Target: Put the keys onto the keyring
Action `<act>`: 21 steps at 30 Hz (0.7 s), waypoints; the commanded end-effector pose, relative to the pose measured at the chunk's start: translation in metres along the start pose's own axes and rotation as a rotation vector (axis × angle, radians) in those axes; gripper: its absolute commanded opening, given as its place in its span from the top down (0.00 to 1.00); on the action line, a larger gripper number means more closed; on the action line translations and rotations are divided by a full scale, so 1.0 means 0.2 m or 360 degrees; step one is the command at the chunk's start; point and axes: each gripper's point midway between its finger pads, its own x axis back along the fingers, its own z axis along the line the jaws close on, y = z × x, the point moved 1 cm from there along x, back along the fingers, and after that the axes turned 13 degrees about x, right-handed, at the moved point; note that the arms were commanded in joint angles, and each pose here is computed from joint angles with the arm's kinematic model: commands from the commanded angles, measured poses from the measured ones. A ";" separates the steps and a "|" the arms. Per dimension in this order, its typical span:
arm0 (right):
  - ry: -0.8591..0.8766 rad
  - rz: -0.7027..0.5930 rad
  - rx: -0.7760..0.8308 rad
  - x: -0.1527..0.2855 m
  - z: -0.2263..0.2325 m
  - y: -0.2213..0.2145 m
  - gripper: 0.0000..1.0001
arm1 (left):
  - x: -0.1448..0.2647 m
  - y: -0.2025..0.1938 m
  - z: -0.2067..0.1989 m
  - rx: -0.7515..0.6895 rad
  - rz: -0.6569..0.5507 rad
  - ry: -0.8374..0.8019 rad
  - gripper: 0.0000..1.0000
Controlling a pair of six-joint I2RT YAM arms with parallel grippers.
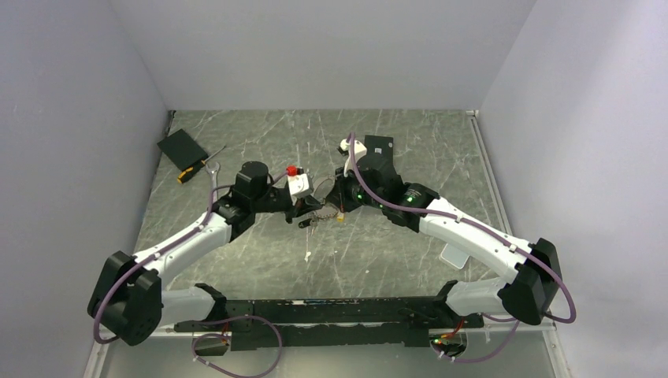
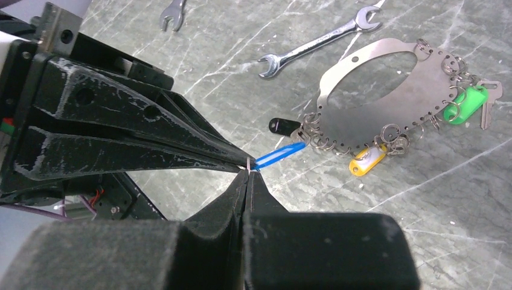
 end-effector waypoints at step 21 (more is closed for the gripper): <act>0.0596 -0.0487 0.0568 0.20 0.22 0.04 0.41 | 0.19 0.13 -0.16 -0.0263 0.0074 -0.0030 1.00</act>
